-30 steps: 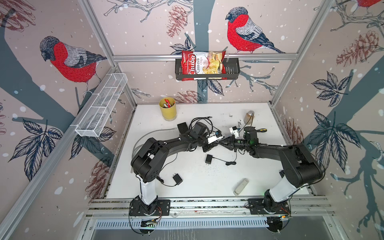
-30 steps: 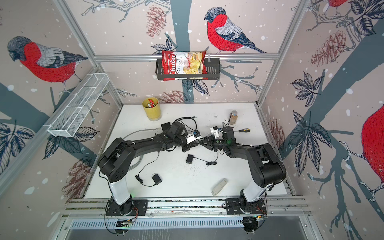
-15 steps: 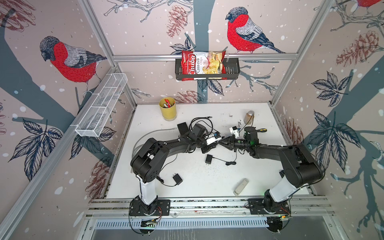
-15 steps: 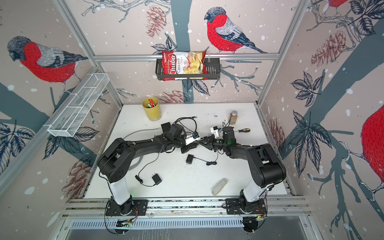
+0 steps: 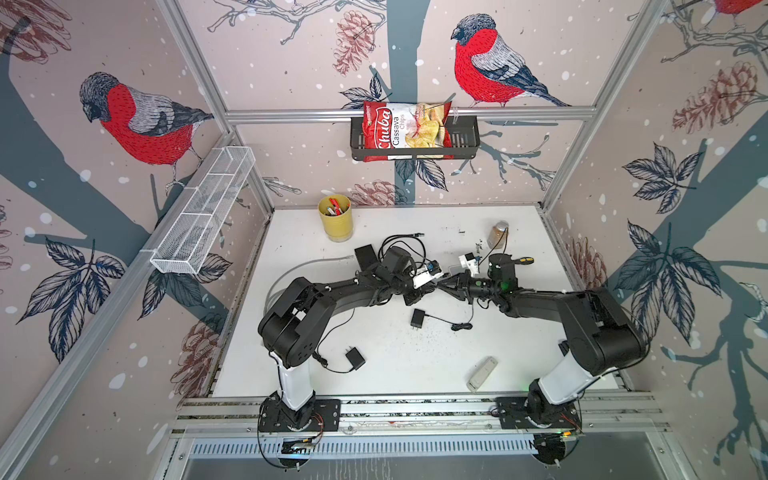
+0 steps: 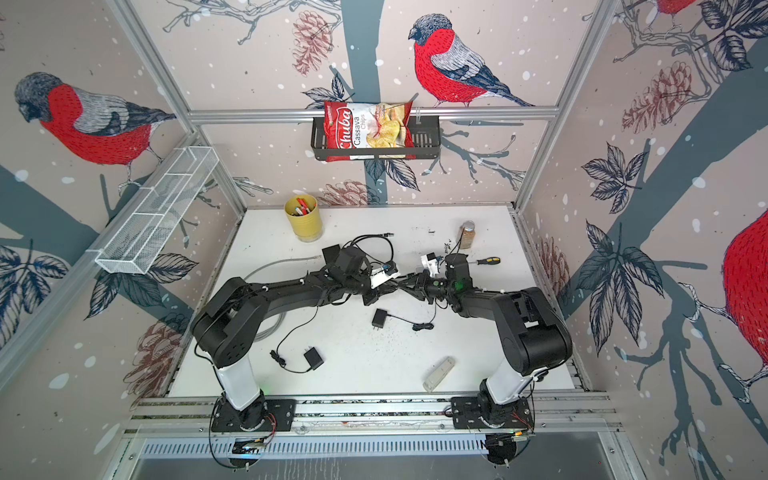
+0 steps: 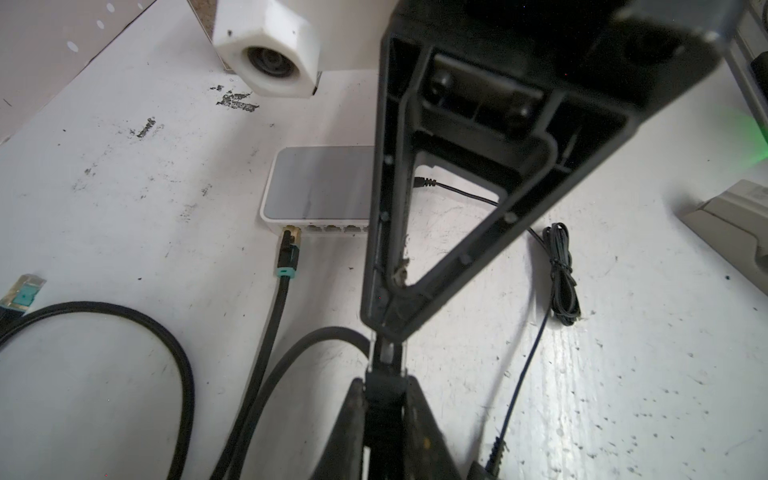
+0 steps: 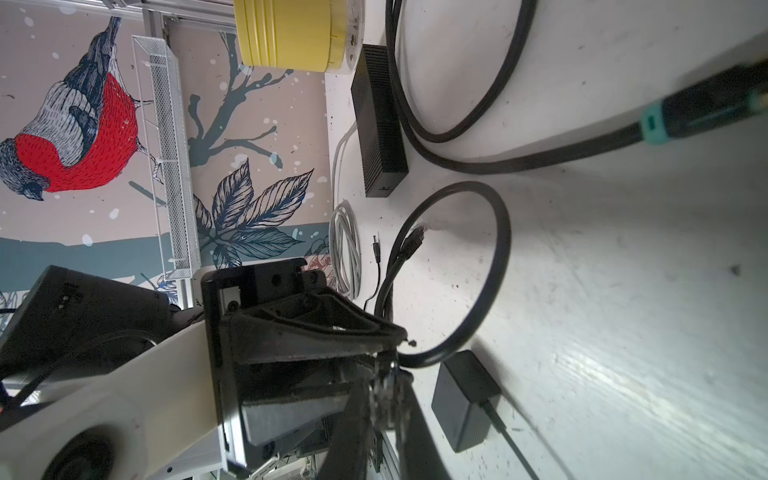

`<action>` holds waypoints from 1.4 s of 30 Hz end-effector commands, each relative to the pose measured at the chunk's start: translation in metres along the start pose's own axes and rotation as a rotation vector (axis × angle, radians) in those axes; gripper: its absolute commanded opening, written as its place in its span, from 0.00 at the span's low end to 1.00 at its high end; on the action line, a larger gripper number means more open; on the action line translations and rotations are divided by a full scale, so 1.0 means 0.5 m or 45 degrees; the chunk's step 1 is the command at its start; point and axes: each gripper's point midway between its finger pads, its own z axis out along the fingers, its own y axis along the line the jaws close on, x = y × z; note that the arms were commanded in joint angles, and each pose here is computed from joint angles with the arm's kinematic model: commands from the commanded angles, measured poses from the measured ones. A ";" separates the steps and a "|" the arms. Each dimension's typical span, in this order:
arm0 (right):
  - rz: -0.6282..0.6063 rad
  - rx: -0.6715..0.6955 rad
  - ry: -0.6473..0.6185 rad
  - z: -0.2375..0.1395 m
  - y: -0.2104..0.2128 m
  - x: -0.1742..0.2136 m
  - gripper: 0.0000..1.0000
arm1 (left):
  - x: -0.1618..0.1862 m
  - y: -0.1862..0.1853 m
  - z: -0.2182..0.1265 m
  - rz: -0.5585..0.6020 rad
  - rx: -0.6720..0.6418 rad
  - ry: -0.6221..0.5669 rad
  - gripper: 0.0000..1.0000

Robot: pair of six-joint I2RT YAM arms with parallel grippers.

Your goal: Insert the plug into the switch port

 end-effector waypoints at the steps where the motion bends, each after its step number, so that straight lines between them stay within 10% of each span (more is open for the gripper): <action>1: -0.030 -0.033 0.004 -0.001 0.015 -0.001 0.14 | -0.012 0.003 -0.001 0.020 0.004 -0.035 0.12; 8: -0.036 0.052 -0.033 -0.018 -0.014 -0.020 0.29 | -0.002 0.002 0.008 0.019 0.025 -0.005 0.04; 21: -0.237 0.775 -0.447 -0.184 -0.131 -0.175 0.46 | 0.069 0.014 0.100 -0.001 0.047 0.294 0.04; 34: -0.331 0.913 -0.363 -0.139 -0.204 -0.180 0.61 | 0.081 0.035 0.164 -0.072 0.049 0.447 0.03; 42: -0.342 0.912 -0.351 -0.125 -0.208 -0.189 0.64 | 0.005 0.053 0.075 -0.081 -0.085 0.412 0.00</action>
